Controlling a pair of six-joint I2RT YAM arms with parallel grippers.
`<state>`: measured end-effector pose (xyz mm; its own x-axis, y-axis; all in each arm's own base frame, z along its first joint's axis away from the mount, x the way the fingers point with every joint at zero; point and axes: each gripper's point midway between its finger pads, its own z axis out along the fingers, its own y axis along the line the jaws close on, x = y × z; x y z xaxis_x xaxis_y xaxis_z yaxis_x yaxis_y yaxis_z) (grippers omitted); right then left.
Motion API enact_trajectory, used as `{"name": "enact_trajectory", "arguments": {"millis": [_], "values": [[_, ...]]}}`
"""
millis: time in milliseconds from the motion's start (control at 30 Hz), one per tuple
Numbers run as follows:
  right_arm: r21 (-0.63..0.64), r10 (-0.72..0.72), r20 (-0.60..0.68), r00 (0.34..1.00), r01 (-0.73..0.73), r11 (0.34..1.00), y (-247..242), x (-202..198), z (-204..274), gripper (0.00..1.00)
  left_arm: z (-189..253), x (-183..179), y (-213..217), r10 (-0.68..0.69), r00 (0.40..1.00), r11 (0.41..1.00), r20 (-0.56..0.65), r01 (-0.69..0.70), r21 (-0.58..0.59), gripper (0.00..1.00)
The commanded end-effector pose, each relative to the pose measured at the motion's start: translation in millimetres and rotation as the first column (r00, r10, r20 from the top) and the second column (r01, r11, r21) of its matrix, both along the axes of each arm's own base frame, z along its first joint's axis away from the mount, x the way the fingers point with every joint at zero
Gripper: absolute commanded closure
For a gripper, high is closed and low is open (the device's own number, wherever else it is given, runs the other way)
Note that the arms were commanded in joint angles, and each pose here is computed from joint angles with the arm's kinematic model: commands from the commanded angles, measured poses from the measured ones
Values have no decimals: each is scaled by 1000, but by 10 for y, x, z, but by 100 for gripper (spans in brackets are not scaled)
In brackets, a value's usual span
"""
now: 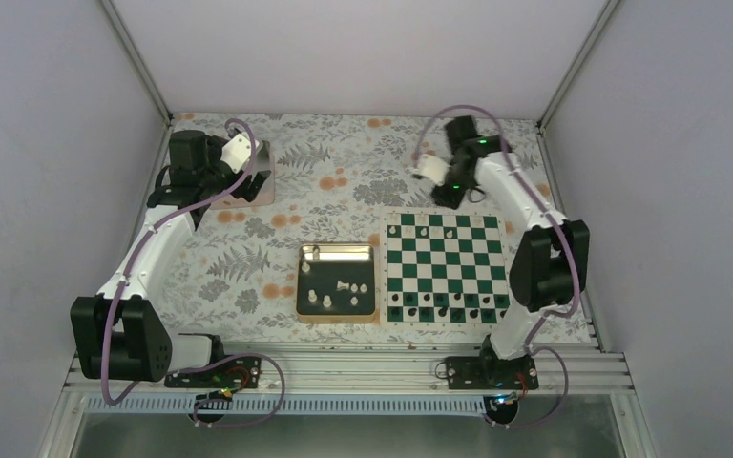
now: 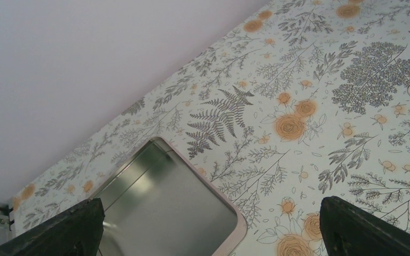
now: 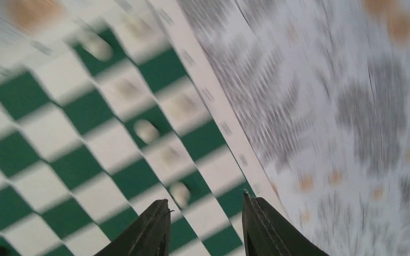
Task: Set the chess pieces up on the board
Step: Place the chess piece on the chessboard, then pick up the chess piece from the storage box.
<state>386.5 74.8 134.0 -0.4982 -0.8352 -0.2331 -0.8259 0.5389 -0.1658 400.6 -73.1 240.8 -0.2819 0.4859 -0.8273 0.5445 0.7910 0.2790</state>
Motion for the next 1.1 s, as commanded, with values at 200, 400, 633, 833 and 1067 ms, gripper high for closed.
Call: {"name": "enact_trajectory", "arguments": {"millis": [200,400,633,833,1067], "values": [[62,422,-96,902,-417,907,1915,-1013,-25,63,83,2,-6,-8,1000,1000,19,8,-4,0],[19,502,-209,839,-510,860,2252,-1515,-582,65,89,-6,-13,-11,1000,1000,22,11,-5,0],[38,517,-264,814,-527,849,2303,-1798,-815,65,77,4,-26,-17,1000,1000,18,17,-8,0],[65,535,-272,800,-540,839,2381,-1945,-822,65,78,2,-23,-16,1000,1000,18,16,-7,0],[57,551,-263,792,-558,828,2423,-1962,-874,66,92,-2,-17,-13,1000,1000,22,13,-5,0]]}}
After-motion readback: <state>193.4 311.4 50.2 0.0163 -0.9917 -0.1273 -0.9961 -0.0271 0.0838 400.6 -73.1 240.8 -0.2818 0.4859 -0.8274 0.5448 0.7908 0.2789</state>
